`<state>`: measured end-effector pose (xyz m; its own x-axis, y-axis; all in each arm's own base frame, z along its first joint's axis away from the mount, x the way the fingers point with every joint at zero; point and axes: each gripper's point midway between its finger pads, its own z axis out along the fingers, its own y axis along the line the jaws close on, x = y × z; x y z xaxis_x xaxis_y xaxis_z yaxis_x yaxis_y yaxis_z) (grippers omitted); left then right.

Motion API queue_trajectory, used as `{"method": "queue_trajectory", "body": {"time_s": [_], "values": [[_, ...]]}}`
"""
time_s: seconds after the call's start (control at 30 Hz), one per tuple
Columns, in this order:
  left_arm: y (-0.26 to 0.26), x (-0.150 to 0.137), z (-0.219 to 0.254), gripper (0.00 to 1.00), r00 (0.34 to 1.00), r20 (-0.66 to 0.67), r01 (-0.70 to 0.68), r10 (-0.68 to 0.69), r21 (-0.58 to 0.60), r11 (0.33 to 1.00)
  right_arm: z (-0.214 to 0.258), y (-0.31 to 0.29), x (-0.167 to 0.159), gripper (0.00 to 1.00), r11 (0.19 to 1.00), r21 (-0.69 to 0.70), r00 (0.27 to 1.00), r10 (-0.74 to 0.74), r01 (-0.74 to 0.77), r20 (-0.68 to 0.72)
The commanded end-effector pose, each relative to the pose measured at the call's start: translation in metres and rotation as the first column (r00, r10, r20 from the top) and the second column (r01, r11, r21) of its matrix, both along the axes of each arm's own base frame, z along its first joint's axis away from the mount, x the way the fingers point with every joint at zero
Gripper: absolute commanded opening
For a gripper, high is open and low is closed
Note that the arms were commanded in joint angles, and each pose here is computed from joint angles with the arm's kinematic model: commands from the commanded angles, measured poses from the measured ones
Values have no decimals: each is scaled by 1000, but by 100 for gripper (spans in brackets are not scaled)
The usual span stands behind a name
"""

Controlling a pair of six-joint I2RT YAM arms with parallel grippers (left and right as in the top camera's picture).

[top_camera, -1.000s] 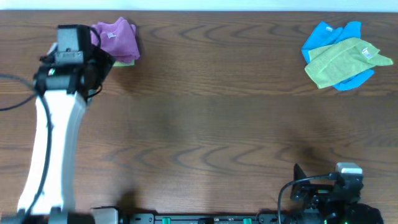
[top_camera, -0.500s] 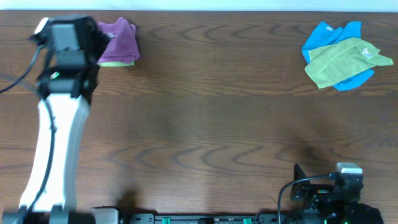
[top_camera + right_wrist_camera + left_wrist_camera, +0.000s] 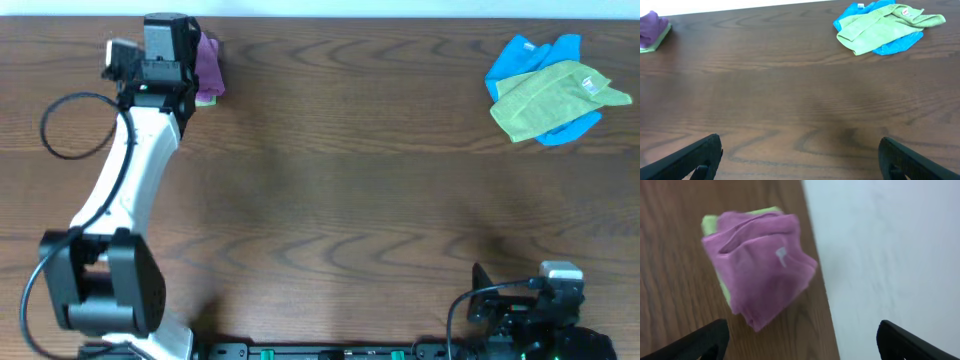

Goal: Fold the cloth

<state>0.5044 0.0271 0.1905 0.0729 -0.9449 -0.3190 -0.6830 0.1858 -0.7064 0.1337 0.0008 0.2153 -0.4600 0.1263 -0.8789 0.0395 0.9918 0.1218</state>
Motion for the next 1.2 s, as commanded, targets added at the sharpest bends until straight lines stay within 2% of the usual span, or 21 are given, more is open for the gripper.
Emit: {"method": "queue_trajectory", "body": {"time_s": [0.0,0.1,0.23,0.3,0.37,0.43,0.5,0.53,0.6,0.67,0.73,0.83,0.93,1.03,1.17], "values": [[8,6,-13,95,1000,-11,7,-8,-48,999,0,-3,0,99,1000,-15,1000,-13,13,1],[10,15,3,95,978,-26,208,-206,60,976,0,-3,0,99,1000,-15,1000,-13,13,1],[14,25,31,95,956,-22,291,-291,174,941,0,-3,0,99,1000,-15,1000,-13,13,1],[18,23,36,95,965,-25,261,-261,174,949,0,-3,0,99,1000,-15,1000,-13,13,1],[18,11,22,95,984,-53,173,-170,56,983,0,-3,0,99,1000,-15,1000,-13,13,1],[20,-15,-4,95,985,-161,49,-57,-52,997,0,-3,0,99,1000,-15,1000,-13,13,1],[25,-40,-23,95,964,-264,-57,34,-79,995,0,-3,0,99,1000,-15,1000,-13,13,2],[27,-44,-26,95,958,-283,-62,41,-66,996,0,-3,0,99,1000,-15,1000,-13,13,1],[29,-35,-22,95,961,-276,36,-34,5,999,0,-3,0,99,1000,-15,1000,-13,13,1],[27,-7,-4,95,955,-220,234,-198,152,960,0,-3,0,99,1000,-15,1000,-13,13,1],[22,8,6,95,933,-197,342,-300,232,911,0,-3,0,99,1000,-15,1000,-13,13,1],[24,6,1,95,915,-235,383,-327,254,888,0,-3,0,99,1000,-15,1000,-13,13,1],[31,-2,-9,95,919,-267,351,-290,220,910,0,-3,0,99,1000,-15,1000,-13,13,1],[33,7,-14,95,920,-251,359,-303,224,906,-1,-3,0,99,1000,-15,1000,-13,13,1],[14,33,-10,95,851,-178,525,-494,252,813,0,-3,0,99,1000,-15,1000,-13,13,1]]}}
